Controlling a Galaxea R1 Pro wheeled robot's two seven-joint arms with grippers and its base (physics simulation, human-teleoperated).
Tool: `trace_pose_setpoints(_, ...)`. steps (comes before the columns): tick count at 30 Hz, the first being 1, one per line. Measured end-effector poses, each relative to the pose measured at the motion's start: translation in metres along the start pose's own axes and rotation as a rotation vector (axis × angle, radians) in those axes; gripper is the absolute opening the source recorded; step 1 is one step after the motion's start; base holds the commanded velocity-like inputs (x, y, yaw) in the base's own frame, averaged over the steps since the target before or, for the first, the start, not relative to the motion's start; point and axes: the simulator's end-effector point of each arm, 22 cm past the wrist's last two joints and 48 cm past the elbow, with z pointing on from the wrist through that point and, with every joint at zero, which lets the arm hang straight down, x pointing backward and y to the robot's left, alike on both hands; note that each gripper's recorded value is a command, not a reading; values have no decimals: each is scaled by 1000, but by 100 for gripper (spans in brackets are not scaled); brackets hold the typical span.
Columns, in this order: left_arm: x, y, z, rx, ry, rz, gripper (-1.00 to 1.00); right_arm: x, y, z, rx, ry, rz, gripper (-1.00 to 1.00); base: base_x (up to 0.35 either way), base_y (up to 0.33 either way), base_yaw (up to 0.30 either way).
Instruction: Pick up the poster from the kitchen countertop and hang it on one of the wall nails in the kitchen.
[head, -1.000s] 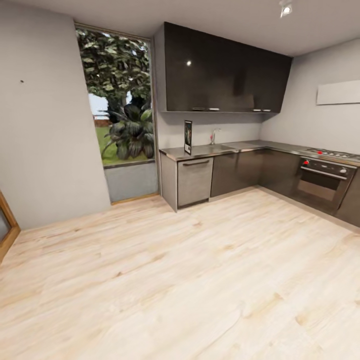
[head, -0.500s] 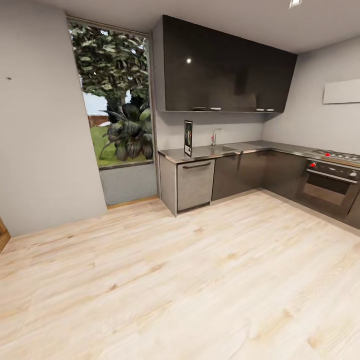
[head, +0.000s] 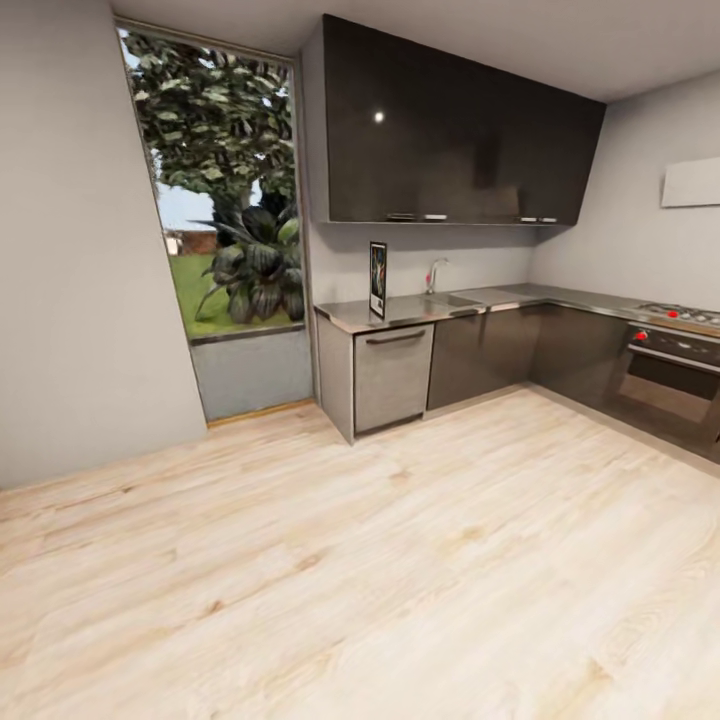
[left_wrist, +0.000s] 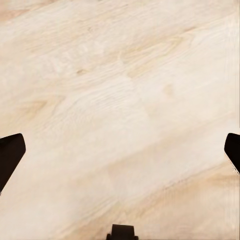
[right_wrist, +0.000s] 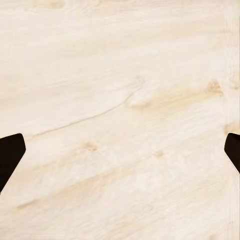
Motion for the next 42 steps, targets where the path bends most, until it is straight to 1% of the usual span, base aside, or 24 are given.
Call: trace_pose_setpoints(42, 0, 0, 0, 0, 0, -1, 100, -1, -1, 0, 4, -1, 5, 100, 339, 0, 0)
